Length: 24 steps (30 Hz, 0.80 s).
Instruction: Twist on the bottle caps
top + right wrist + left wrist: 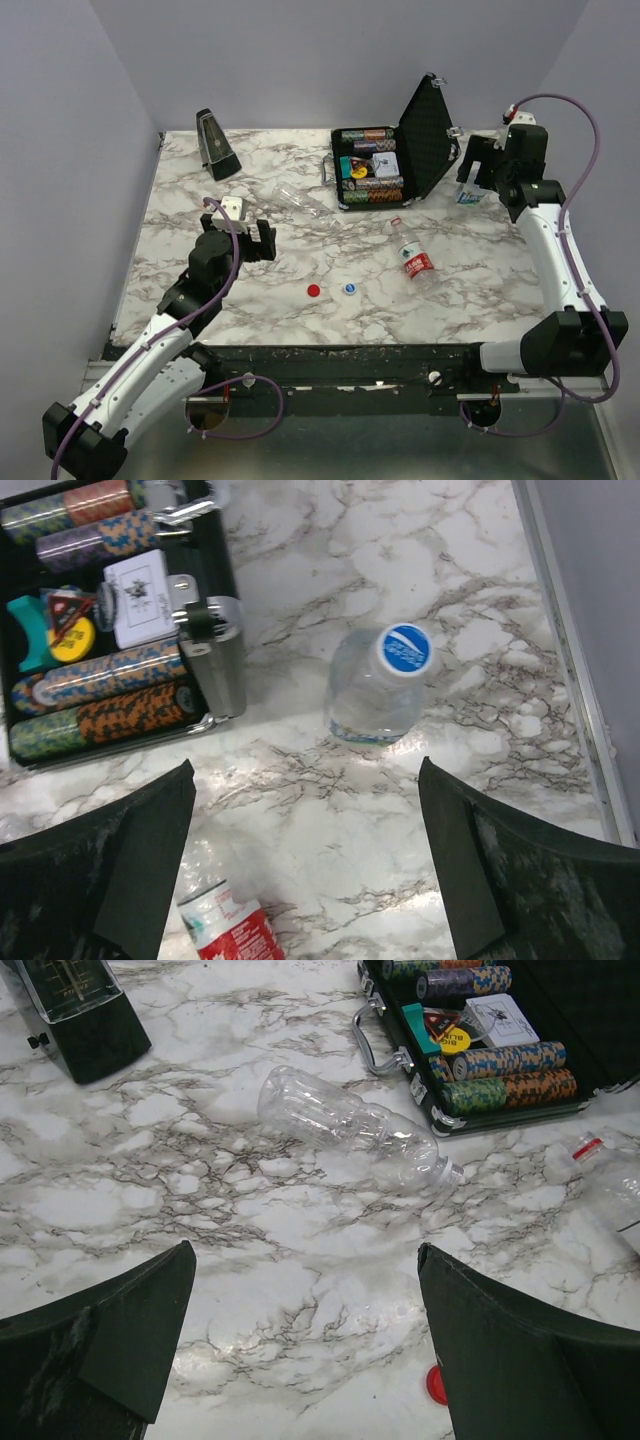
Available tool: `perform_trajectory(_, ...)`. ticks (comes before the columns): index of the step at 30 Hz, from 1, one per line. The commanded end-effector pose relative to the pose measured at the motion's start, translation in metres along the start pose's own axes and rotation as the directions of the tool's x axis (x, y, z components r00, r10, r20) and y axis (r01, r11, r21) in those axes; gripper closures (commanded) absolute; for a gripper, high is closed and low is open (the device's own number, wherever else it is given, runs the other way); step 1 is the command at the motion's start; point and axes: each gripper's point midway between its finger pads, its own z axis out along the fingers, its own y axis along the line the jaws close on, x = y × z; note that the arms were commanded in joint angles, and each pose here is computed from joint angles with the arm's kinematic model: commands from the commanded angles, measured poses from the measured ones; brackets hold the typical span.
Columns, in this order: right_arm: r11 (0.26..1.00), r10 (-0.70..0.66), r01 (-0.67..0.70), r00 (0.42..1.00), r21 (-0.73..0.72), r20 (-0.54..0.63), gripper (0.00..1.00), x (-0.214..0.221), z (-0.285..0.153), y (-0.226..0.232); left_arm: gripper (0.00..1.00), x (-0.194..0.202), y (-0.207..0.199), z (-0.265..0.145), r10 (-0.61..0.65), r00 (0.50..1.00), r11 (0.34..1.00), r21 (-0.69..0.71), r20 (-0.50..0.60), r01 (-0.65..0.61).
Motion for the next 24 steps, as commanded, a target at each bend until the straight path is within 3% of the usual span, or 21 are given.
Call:
perform_trajectory(1,0.985,0.040,-0.027,0.997,-0.171,0.073,0.00,-0.033,-0.044,0.026,0.01,0.003,-0.010,0.002,-0.011,1.000,0.999,0.047,-0.003,0.011)
perform_trajectory(9,0.823,0.009,0.115,0.977,-0.556,0.215,0.00,-0.032,-0.111,0.088,0.01,0.008,-0.018,0.003,-0.071,0.997,0.994,0.079,-0.025,0.072)
perform_trajectory(11,0.771,0.002,0.114,0.983,-0.627,0.182,0.00,-0.022,-0.122,0.099,0.01,0.014,-0.018,0.004,-0.075,0.996,0.994,0.076,-0.048,0.079)
perform_trajectory(17,0.749,-0.040,0.032,0.999,-0.662,0.004,0.00,0.019,-0.128,0.106,0.01,0.032,-0.024,0.005,-0.031,0.990,0.993,0.107,-0.141,0.047)
perform_trajectory(24,0.743,-0.140,0.063,0.988,-0.666,-0.062,0.00,0.069,-0.130,0.129,0.01,0.037,-0.044,0.017,0.197,0.957,0.954,0.266,-0.212,-0.137)
